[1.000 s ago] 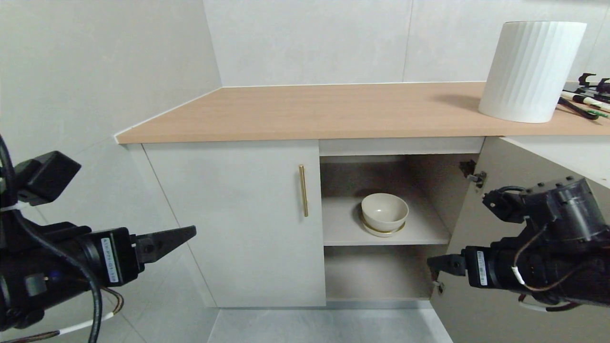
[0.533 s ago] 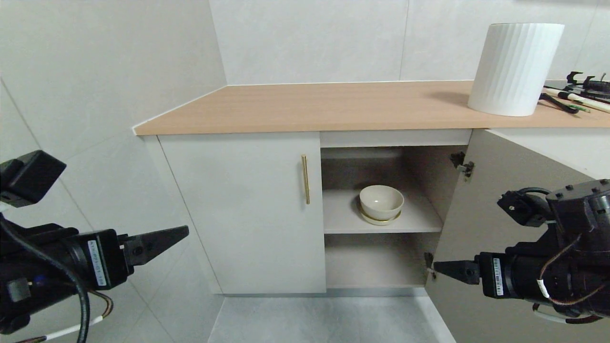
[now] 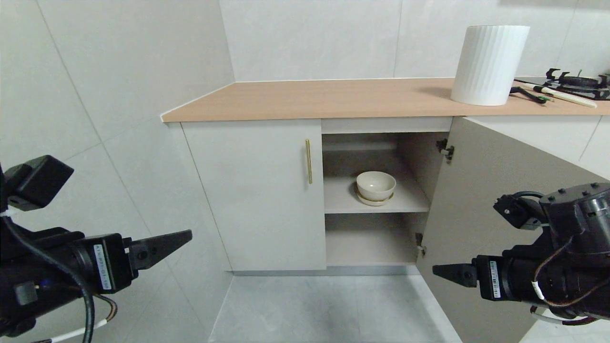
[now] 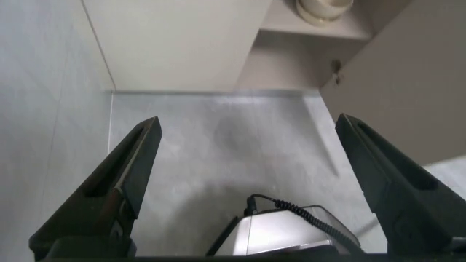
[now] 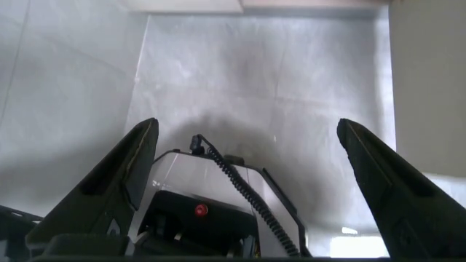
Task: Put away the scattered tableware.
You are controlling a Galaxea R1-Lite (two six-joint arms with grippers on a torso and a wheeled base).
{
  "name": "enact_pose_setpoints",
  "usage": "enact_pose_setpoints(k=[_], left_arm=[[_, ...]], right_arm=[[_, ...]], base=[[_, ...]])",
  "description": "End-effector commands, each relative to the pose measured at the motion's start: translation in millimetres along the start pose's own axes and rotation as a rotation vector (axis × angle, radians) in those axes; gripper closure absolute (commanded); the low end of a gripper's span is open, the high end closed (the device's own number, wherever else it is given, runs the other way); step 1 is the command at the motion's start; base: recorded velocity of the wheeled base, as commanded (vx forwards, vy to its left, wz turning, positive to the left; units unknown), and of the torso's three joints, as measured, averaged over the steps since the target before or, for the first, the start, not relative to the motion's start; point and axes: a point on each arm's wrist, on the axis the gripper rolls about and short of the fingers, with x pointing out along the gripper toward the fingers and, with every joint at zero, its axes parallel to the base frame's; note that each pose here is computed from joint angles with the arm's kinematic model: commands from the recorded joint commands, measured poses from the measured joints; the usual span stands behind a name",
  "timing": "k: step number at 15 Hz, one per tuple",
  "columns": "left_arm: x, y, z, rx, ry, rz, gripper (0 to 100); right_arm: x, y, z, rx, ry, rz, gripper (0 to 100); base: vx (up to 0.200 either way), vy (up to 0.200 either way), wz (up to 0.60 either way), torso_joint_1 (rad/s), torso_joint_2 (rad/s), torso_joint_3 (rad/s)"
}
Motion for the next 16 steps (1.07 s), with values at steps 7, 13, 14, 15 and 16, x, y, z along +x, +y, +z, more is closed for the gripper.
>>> enact_pose_setpoints(k=[7,13,14,15,16], left_arm=[[7.2,0.4,-4.7,0.022,0.032,0.011,0],[8.7,0.0,-5.1,0.024,0.038,0.011,0],[8.8,0.3,-5.0,0.023,0.038,0.013,0],[9.1,0.0,-5.2,0.024,0.04,0.012,0],[9.2,0.2,-5.1,0.023,0.039,0.013,0]], right_arm=[[-0.1,0.3,-0.5,-0.001,0.002,0.002,0],[-9.6,-4.0,1.1,-0.026,-0.026,-0.065,0],[-10.1,-4.3,1.1,-0.026,-0.03,-0.075,0],[-10.1,-4.4,1.0,-0.028,-0.029,-0.077,0],[-9.7,-4.6,0.5,-0.028,-0.023,-0.079,0]], base=[[-0.029,0.0,0.0,0.0,0.0,0.0],[0.0,-0.067,0.0,0.002,0.0,0.002],[0.0,-0.2,0.0,-0.007,0.0,0.007],[0.0,-0.2,0.0,0.007,0.0,-0.002],[0.0,-0.2,0.0,0.012,0.0,-0.007]])
